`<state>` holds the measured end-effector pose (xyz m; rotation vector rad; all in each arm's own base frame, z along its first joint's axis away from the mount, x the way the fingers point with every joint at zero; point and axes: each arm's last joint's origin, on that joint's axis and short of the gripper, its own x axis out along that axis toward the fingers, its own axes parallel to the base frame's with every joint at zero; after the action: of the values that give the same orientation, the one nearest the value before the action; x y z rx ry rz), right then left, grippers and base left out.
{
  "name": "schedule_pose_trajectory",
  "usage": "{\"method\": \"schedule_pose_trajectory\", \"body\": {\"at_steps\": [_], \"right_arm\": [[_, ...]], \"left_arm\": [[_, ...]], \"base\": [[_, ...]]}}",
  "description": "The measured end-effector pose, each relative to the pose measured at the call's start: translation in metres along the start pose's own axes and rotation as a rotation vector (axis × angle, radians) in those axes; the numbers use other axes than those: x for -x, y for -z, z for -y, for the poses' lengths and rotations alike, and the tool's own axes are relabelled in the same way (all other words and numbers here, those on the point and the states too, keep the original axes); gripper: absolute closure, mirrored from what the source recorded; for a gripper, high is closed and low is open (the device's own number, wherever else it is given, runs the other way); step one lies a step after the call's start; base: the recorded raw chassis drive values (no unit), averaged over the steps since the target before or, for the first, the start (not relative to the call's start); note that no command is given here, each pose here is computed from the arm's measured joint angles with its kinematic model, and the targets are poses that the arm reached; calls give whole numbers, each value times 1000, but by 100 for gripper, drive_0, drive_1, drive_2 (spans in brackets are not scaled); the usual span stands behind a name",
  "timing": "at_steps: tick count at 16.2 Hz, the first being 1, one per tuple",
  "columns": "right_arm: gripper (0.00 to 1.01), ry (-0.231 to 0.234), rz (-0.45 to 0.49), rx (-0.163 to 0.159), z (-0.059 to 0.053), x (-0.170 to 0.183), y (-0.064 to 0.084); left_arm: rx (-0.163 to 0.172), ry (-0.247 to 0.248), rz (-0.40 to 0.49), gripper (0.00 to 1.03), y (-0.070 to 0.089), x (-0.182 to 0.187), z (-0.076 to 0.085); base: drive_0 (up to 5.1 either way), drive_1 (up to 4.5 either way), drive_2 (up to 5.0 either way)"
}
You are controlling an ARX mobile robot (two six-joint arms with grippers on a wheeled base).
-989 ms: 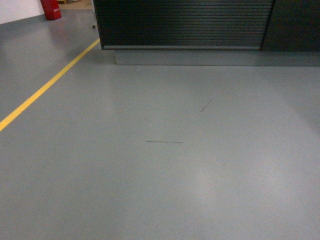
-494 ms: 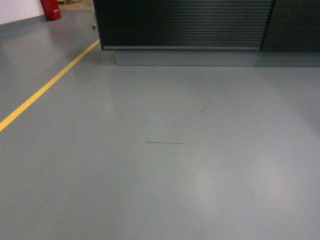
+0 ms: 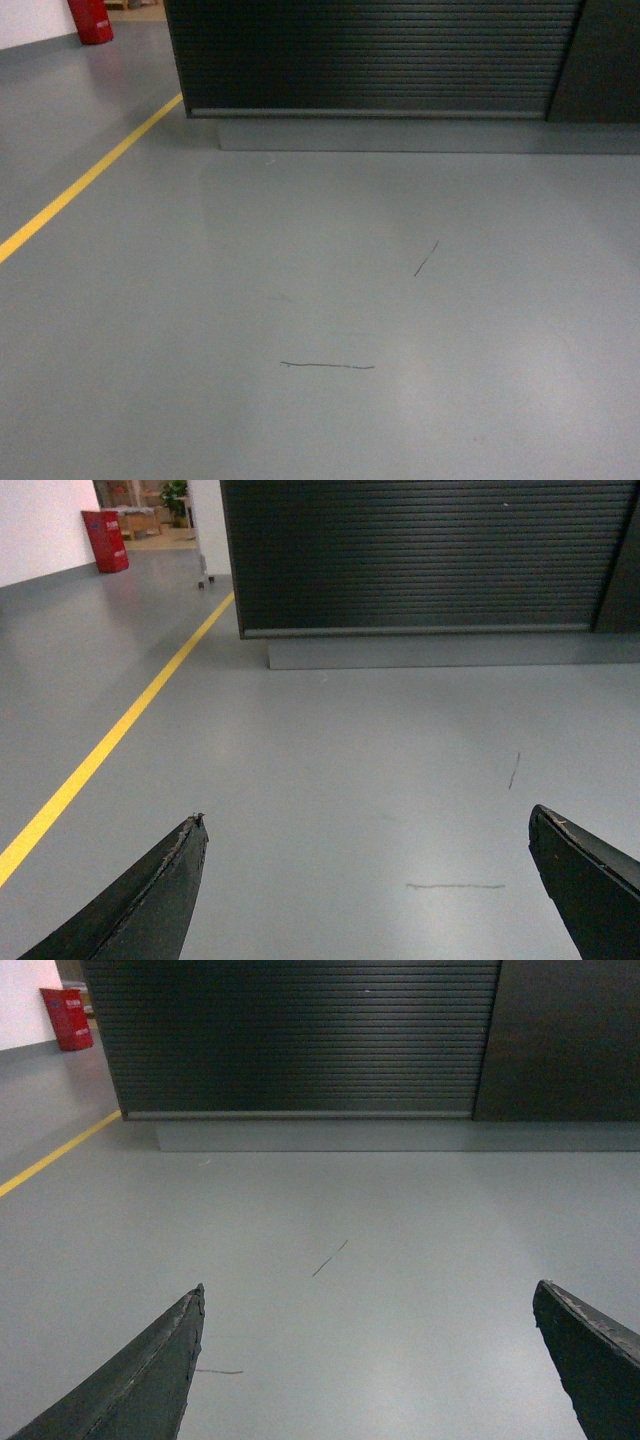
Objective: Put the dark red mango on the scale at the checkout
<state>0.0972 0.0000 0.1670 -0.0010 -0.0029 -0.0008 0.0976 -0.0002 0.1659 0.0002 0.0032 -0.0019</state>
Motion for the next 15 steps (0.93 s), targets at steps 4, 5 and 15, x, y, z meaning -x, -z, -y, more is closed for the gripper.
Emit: {"method": "schedule_pose_trajectory", "body": {"at_steps": [4,5,15], "right_arm": [[3,0,0,0,0,0,0],[3,0,3,0,0,0,0],[3,0,-1,0,0,0,0]], "left_arm": [[0,0,1,5,0,0,0],[0,0,2,5,0,0,0],[0,0,0,5,0,0,0]], "base": [[-4,426,-434],[-3,427,-434],[-5,426,-435]]}}
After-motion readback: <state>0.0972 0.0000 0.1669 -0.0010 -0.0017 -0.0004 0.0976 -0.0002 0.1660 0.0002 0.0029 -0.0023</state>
